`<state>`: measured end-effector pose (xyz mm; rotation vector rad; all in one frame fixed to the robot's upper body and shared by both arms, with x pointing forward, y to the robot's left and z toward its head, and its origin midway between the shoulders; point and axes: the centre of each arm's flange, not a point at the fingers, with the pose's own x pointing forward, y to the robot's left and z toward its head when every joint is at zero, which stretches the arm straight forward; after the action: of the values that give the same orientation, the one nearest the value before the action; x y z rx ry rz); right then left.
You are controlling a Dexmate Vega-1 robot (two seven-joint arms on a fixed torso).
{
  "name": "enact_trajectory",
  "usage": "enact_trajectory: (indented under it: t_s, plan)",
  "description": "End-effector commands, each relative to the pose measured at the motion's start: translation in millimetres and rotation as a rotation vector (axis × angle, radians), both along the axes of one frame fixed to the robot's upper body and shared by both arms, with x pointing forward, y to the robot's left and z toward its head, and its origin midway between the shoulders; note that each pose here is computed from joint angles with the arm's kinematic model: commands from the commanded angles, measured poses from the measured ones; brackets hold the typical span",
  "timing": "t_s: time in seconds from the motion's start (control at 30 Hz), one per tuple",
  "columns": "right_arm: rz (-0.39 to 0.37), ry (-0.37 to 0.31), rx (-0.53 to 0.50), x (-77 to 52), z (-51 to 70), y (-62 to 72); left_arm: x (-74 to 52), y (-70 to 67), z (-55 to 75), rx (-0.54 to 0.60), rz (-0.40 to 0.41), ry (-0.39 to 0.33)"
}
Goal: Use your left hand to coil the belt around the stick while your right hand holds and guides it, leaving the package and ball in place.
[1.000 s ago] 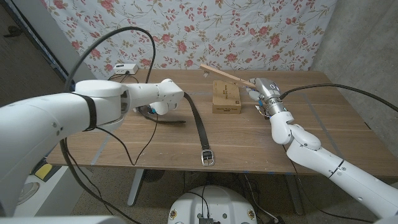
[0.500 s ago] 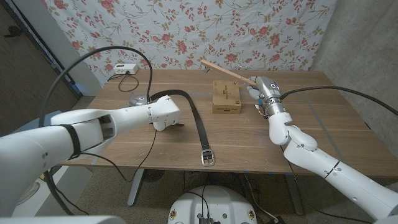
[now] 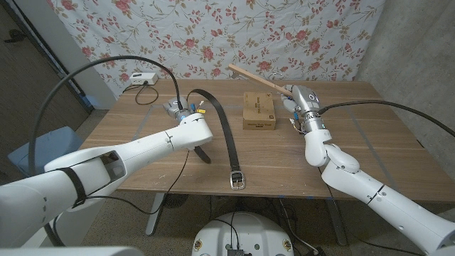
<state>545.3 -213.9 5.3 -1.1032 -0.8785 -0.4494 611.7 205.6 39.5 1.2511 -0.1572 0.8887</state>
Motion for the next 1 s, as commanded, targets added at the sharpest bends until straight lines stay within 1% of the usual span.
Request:
enact_trajectory:
  t_s: [0.03,0.1,0.17,0.27,0.37,0.57,0.73,0.9,1.0]
  plan:
    - [0.024,-0.039,0.014,-6.5,-2.3,2.9,-66.9,-15.7,82.1,0.276,0.053,-0.469]
    - [0.027,-0.048,0.016,-6.5,-3.3,4.1,-71.6,-19.7,85.9,0.307,0.025,-0.483]
    - [0.027,-0.059,0.022,-6.1,-3.9,5.8,-76.8,-23.5,91.4,0.359,-0.026,-0.486]
    - [0.030,-0.073,0.027,-5.9,-3.9,8.1,-87.0,-32.4,103.6,0.430,-0.072,-0.465]
    - [0.034,-0.079,0.027,-5.7,-3.2,8.7,-98.2,-42.6,115.6,0.499,-0.091,-0.438]
    - [0.040,-0.095,0.033,-5.2,-0.8,8.3,-116.9,-59.5,134.3,0.604,-0.128,-0.338]
    - [0.051,-0.111,0.053,-2.2,2.6,8.7,-128.2,-70.2,141.7,0.665,-0.118,-0.276]
    - [0.063,-0.129,0.069,2.2,8.7,10.1,-139.0,-78.5,147.3,0.735,-0.053,-0.203]
    - [0.069,-0.130,0.080,6.6,12.7,10.6,-148.2,-80.2,150.1,0.746,-0.032,-0.177]
